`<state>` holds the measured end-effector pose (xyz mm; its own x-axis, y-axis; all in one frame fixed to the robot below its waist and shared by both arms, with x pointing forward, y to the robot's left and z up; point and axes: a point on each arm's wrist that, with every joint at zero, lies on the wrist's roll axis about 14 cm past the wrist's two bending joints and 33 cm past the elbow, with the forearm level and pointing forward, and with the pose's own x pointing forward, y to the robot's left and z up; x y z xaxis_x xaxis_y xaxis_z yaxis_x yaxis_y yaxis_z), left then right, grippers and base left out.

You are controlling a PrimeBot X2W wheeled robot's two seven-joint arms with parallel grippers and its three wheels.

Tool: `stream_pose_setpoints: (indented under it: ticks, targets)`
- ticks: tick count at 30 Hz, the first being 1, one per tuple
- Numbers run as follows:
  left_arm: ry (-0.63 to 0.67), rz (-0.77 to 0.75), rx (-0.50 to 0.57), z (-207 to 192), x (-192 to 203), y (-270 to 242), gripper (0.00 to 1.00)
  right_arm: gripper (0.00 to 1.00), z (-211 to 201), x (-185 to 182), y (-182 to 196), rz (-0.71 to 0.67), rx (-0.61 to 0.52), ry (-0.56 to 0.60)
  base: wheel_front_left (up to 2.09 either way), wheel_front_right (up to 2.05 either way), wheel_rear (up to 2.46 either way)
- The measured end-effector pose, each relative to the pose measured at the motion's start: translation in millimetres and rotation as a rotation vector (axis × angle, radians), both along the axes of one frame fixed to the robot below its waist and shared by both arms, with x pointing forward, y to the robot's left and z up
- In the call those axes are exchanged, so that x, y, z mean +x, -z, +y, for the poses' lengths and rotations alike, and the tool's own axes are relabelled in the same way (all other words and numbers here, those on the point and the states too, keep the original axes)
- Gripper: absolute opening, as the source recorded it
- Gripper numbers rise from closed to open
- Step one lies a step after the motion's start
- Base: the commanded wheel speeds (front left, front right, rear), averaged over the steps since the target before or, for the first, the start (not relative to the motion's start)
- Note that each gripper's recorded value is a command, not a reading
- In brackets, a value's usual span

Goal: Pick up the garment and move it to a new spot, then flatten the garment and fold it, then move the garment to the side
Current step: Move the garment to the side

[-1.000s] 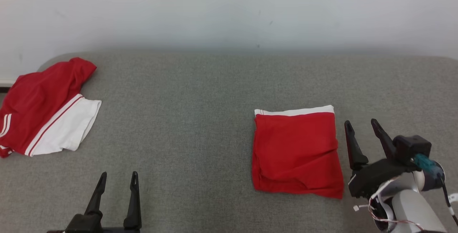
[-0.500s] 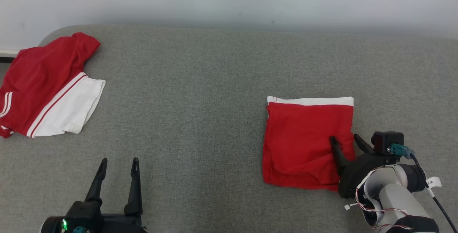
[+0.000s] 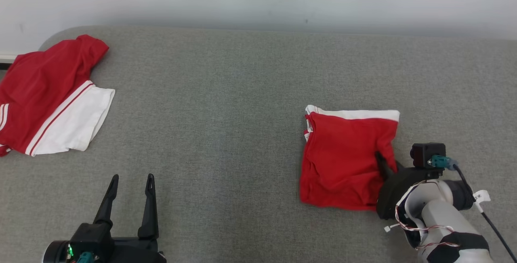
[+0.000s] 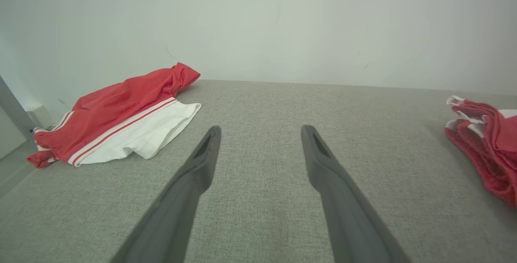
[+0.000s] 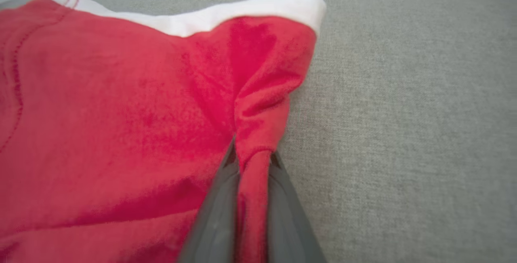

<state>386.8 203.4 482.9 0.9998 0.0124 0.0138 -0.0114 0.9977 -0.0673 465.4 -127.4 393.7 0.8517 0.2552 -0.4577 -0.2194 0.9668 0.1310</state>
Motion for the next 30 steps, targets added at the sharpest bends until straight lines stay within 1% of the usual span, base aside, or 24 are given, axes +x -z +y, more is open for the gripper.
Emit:
stream_pose_setpoints:
  ticks: [6,15,16,24,30]
  targets:
    - [0.013,0.005,-0.001,-4.2,6.2,2.7,1.0,0.0,-13.7,17.5,-11.9,-0.043,-0.038,-0.002,0.0,0.0,0.0]
    - [0.039,-0.007,0.012,-12.1,34.1,4.9,1.0,0.0,-46.4,67.0,-33.3,-0.106,-0.141,-0.007,0.0,0.0,0.0]
    - [0.039,-0.007,0.012,-12.1,34.1,4.9,1.0,0.0,-46.4,67.0,-33.3,-0.106,-0.141,-0.007,0.0,0.0,0.0]
    - [0.079,-0.05,0.047,-24.0,67.8,3.3,1.0,0.0,-104.0,98.5,-40.0,-0.119,-0.266,0.035,0.0,0.0,0.0]
    - [0.156,-0.092,0.079,-44.6,91.6,3.0,1.0,0.0,-159.4,109.3,-51.3,-0.113,-0.361,0.103,0.0,0.0,0.0]
